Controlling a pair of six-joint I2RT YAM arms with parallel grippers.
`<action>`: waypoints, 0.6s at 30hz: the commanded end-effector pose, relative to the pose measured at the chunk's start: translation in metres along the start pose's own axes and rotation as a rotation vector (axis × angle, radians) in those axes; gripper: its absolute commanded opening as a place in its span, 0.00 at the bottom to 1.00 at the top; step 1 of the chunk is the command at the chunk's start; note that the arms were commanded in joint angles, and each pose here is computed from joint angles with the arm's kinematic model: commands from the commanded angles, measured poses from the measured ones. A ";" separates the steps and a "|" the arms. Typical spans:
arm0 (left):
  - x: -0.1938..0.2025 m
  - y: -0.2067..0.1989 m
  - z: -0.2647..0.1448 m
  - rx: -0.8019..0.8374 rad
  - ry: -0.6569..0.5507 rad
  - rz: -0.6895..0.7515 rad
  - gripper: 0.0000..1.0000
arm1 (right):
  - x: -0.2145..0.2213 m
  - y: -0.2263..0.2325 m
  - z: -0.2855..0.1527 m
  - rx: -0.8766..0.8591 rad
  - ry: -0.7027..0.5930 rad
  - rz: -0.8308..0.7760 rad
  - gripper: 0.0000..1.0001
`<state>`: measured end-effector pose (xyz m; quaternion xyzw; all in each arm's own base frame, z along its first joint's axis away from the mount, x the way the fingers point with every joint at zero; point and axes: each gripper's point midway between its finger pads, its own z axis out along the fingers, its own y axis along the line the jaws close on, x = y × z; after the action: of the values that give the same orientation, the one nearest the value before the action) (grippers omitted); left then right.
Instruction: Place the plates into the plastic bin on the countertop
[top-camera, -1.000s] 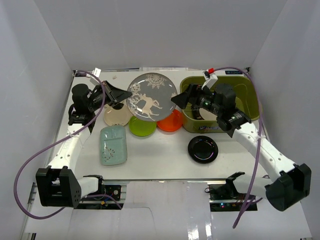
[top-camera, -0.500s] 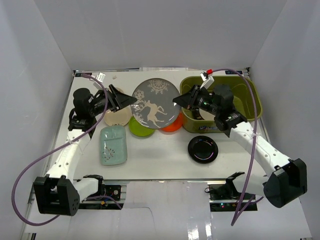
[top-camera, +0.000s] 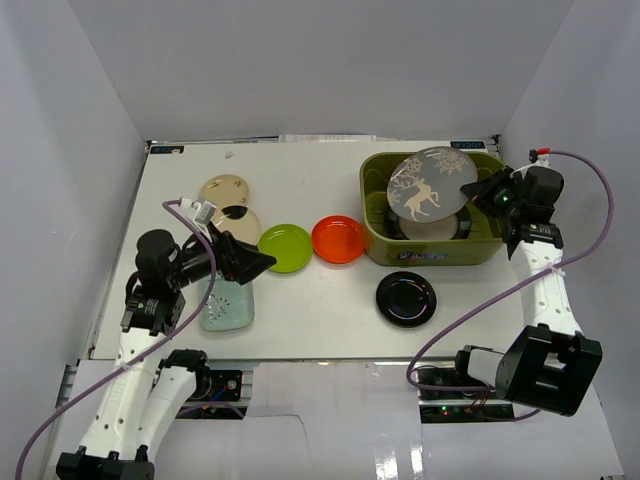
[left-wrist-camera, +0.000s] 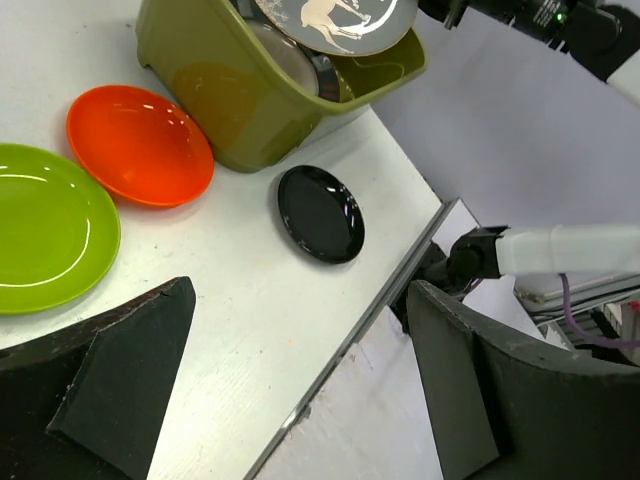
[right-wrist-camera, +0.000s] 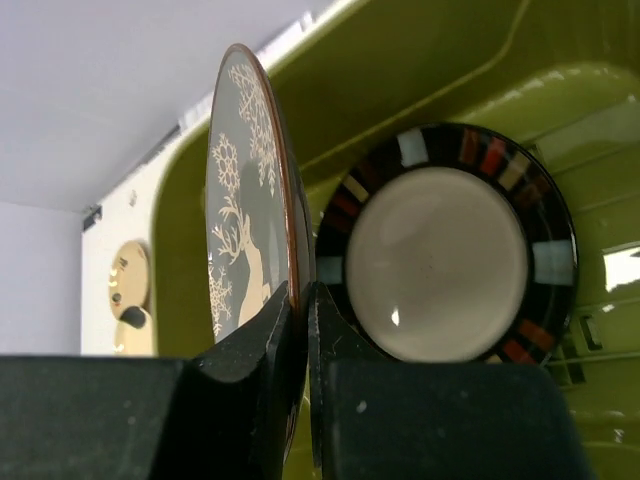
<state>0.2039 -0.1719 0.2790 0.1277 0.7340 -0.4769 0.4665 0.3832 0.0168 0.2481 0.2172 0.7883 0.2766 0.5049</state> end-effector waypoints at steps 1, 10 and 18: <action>0.020 0.006 -0.003 -0.015 0.032 0.049 0.98 | -0.009 0.019 -0.002 -0.087 -0.009 -0.049 0.08; 0.053 0.011 0.000 0.012 0.065 0.030 0.98 | 0.008 -0.031 0.029 0.058 0.079 -0.080 0.08; 0.053 0.011 -0.002 0.011 0.059 0.035 0.98 | 0.038 -0.074 0.041 0.200 0.203 -0.109 0.40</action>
<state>0.1809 -0.1788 0.2229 0.1457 0.7524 -0.4725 0.4351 0.3863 -0.0011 0.1378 0.2289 0.8731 0.2099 0.3757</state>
